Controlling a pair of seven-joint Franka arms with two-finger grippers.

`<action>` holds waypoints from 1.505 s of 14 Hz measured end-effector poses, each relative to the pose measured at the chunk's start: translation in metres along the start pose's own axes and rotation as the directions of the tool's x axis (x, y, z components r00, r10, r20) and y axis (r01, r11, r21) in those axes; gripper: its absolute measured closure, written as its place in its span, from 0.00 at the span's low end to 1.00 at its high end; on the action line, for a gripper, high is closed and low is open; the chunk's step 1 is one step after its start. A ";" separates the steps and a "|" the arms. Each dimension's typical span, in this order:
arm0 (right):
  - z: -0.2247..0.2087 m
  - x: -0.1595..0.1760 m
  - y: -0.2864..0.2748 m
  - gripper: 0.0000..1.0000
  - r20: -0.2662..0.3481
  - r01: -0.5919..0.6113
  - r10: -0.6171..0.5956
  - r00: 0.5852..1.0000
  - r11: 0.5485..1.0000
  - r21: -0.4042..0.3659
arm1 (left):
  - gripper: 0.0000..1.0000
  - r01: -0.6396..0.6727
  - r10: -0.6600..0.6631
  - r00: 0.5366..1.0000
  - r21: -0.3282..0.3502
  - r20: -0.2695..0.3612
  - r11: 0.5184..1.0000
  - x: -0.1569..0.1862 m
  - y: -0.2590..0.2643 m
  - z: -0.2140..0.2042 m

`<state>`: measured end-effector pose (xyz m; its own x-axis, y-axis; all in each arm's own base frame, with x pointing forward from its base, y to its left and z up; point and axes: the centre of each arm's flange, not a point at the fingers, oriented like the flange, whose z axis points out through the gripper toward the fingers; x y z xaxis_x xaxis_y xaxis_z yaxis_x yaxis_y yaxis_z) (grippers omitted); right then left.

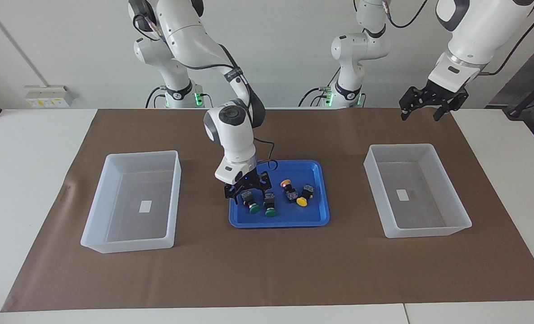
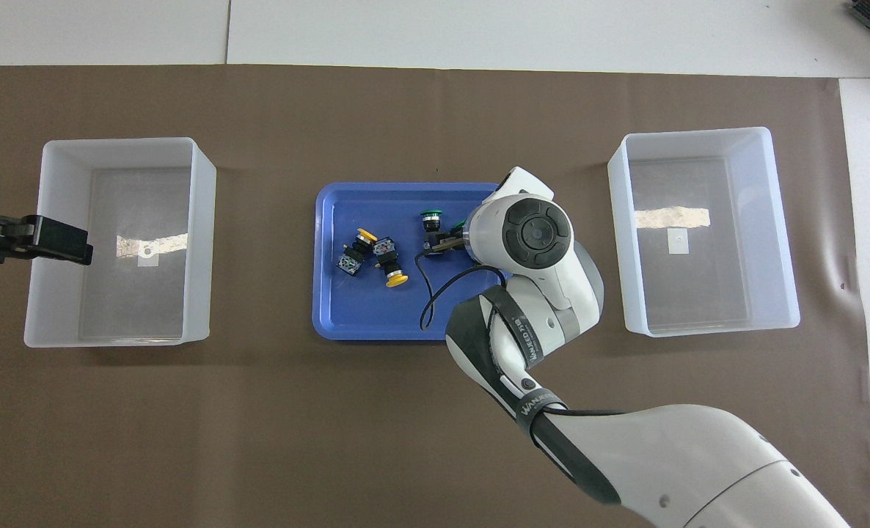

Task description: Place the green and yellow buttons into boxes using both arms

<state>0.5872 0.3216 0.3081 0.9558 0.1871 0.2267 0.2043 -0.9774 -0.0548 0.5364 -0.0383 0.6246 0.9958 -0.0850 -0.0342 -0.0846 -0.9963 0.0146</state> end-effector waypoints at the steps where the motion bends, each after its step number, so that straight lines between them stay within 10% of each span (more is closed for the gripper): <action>1: 0.001 -0.002 0.000 0.00 -0.001 0.008 -0.008 1.000 1.000 -0.004 | 0.00 0.000 0.000 1.000 0.000 0.000 1.000 0.000 0.000 0.000; 7: 0.000 0.002 0.009 0.04 -0.008 0.008 -0.008 1.000 1.000 -0.020 | 0.00 0.000 0.000 1.000 0.000 0.000 1.000 0.000 0.000 0.000; 10: 0.001 0.001 0.010 0.40 -0.005 0.007 -0.007 1.000 1.000 -0.022 | 0.00 0.000 0.000 1.000 0.000 0.000 1.000 0.000 0.000 0.000; 21: 0.000 -0.002 0.012 0.61 -0.035 0.007 -0.007 0.999 1.000 -0.011 | 0.00 0.000 0.000 1.000 0.000 0.000 1.000 0.000 0.000 0.000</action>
<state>0.5880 0.3100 0.3074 0.9463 0.1906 0.2613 0.2084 -0.9771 -0.0421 0.5364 -0.0383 0.6246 0.9958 -0.0850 -0.0342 -0.0846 -0.9963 0.0146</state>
